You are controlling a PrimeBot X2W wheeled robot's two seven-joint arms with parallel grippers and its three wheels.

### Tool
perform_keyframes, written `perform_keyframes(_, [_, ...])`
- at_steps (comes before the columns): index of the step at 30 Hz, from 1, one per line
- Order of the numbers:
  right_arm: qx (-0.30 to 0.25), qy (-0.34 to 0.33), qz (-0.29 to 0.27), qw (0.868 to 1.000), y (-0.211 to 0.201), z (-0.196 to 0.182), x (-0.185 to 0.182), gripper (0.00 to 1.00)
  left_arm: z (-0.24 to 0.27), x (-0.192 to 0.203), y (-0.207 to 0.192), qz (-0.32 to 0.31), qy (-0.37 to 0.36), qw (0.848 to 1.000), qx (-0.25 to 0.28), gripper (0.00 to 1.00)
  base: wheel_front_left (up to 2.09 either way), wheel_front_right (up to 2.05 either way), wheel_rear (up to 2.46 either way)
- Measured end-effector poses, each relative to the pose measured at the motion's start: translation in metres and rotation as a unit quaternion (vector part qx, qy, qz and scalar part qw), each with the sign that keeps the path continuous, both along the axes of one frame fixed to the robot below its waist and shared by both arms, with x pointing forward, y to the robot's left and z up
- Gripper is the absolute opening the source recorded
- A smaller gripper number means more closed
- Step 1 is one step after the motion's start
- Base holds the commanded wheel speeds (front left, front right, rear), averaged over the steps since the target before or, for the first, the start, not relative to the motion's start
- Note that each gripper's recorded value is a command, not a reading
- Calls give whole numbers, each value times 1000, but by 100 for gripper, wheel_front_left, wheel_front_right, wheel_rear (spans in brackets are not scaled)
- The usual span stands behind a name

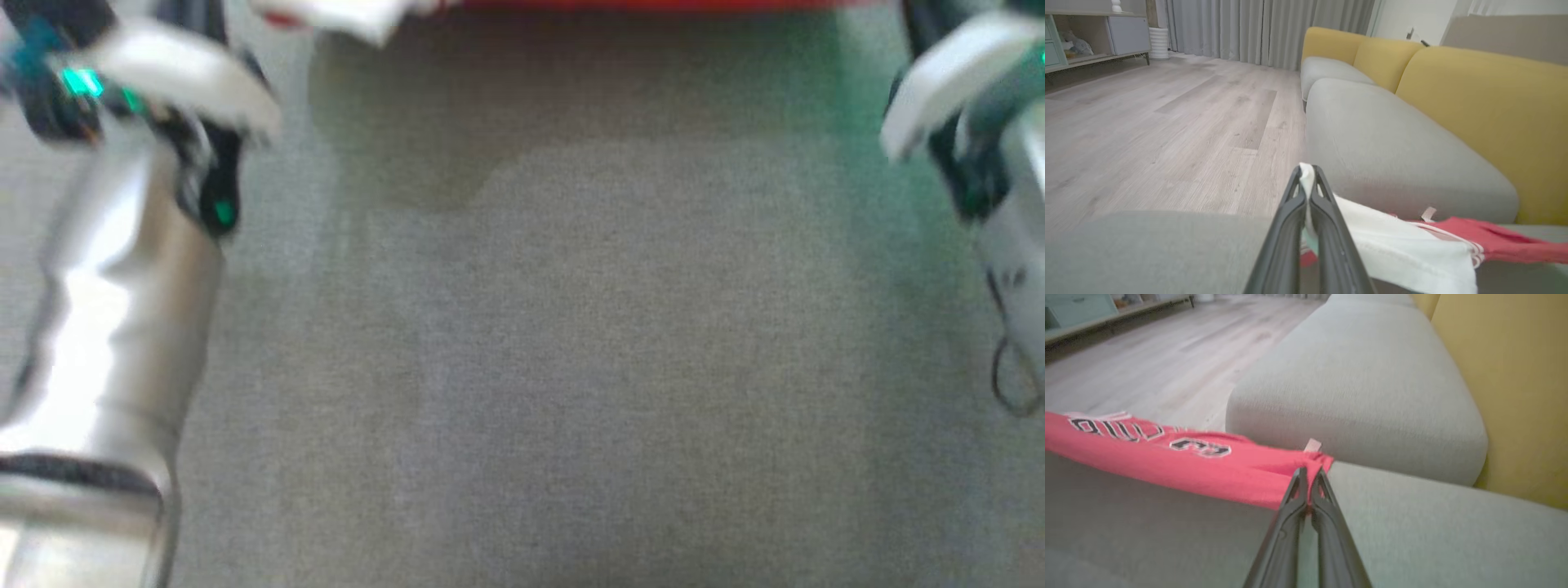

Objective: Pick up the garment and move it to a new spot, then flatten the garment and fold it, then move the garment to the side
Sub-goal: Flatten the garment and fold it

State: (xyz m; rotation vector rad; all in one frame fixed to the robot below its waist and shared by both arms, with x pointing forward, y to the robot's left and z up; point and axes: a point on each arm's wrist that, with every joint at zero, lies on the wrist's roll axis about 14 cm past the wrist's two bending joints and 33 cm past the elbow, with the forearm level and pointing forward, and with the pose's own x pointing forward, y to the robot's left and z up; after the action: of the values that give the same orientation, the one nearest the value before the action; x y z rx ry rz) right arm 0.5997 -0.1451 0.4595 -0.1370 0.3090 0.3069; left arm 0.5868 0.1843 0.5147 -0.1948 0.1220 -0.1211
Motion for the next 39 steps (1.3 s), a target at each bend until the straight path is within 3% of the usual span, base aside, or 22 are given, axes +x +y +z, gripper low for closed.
perform_keyframes(4, [-25, 63, 18, 998, -6, -24, -39, 0, -23, -39, -5, -36, 44, 998, 33, 0, 0, 0, 0])
perform_keyframes(11, [-62, 118, 54, 990, -18, -29, -98, 0, -45, -114, -7, -105, 96, 986, 85, 0, 0, 0, 0])
perform_keyframes(17, [-55, 145, 60, 986, -24, -27, -132, 0, -42, -157, -13, -147, 121, 977, 97, 0, 0, 0, 0])
perform_keyframes(21, [-46, 177, 65, 981, -28, -33, -163, 0, -49, -194, -11, -176, 146, 963, 141, 0, 0, 0, 0])
perform_keyframes(29, [-15, 230, 68, 971, -38, -35, -217, 0, -53, -257, -27, -219, 188, 947, 145, 0, 0, 0, 0])
perform_keyframes(32, [1, 245, 70, 967, -40, -35, -234, 0, -44, -269, -32, -233, 184, 942, 157, 0, 0, 0, 0])
perform_keyframes(39, [17, 241, 69, 968, -38, -32, -230, 0, -45, -270, -41, -250, 193, 934, 166, 0, 0, 0, 0])
